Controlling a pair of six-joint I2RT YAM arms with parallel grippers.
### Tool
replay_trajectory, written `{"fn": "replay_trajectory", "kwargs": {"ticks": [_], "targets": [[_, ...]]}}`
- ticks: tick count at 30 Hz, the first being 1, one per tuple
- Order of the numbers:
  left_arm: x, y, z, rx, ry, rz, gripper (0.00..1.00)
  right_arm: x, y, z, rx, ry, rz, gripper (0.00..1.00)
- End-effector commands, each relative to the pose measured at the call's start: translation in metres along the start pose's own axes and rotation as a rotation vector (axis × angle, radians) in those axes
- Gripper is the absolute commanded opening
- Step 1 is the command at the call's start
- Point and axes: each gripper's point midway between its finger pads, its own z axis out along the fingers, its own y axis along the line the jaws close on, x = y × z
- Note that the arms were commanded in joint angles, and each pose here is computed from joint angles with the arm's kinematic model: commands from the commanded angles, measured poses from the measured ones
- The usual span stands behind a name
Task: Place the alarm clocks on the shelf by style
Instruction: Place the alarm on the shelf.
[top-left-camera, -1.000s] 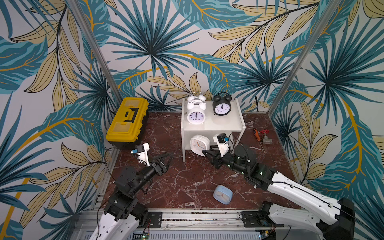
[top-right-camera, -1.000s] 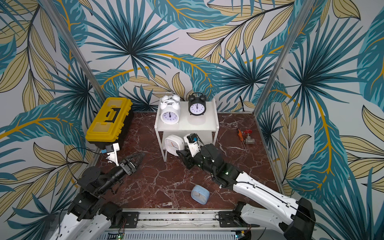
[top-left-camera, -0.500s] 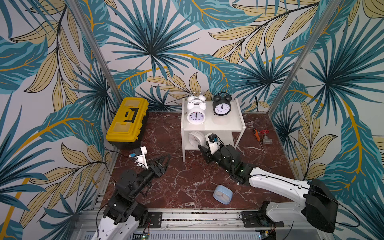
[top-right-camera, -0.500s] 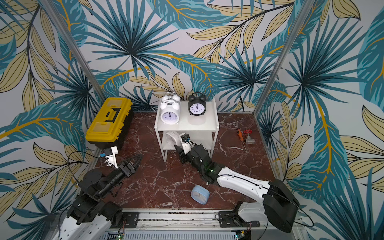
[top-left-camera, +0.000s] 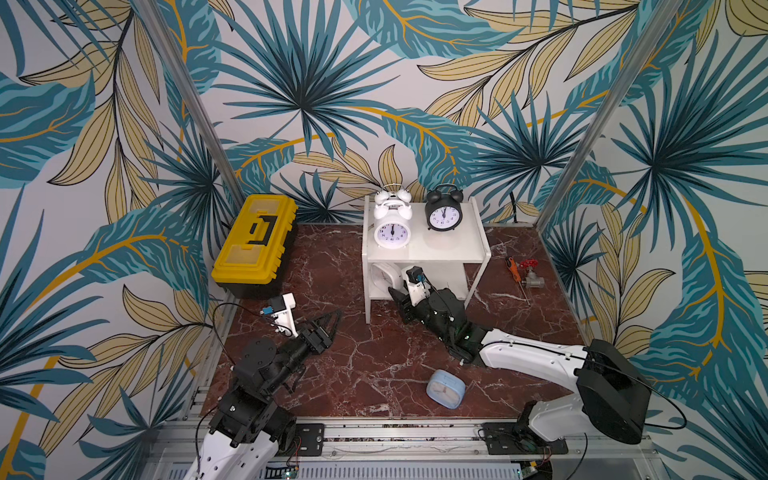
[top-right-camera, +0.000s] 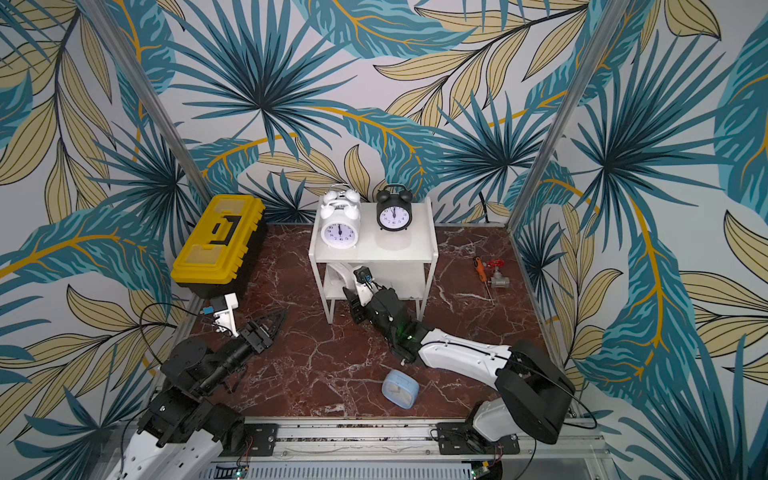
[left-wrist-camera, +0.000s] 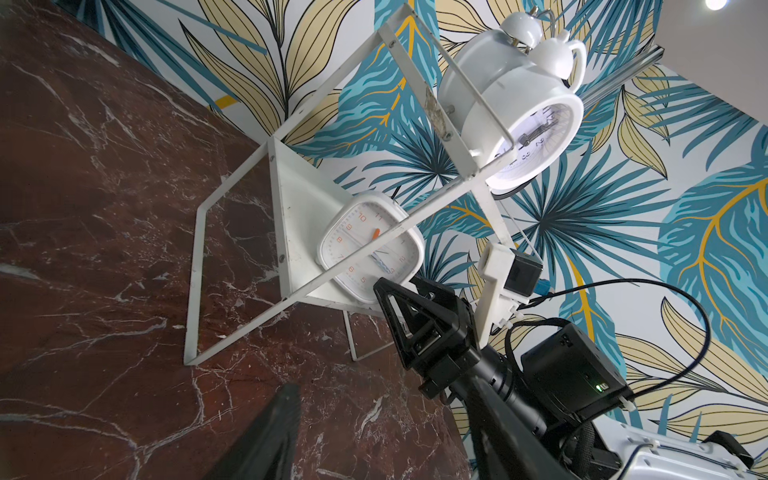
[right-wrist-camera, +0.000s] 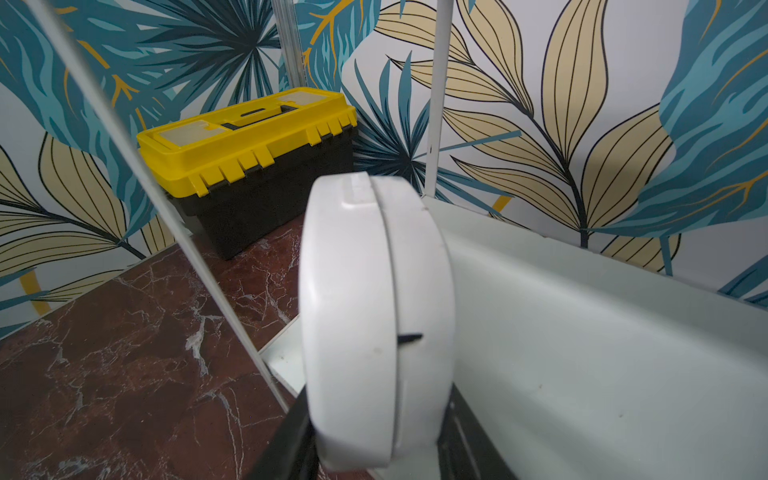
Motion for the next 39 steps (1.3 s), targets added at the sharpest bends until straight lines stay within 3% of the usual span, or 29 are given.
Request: {"fn": "replay_trajectory", "kwargs": {"ticks": [1,5,11,28,39], "targets": [[0.002,0.005,0.004,0.005,-0.005,0.000,0.65,-0.001,0.000,0.007,0.019,-0.009,-0.013,0.29],[0.002,0.005,0.005,0.012,-0.005,-0.005,0.64,0.009,-0.003,0.010,0.039,0.012,-0.021,0.34],[0.003,0.004,0.004,0.010,0.001,0.011,0.64,0.015,-0.010,0.007,0.072,0.015,-0.012,0.50],[-0.004,0.004,0.004,0.006,-0.033,0.021,0.60,0.012,-0.012,0.013,0.093,0.042,-0.042,0.51],[-0.002,0.005,0.003,-0.001,-0.022,0.031,0.61,0.006,-0.021,0.000,0.131,0.019,-0.005,0.60]]}}
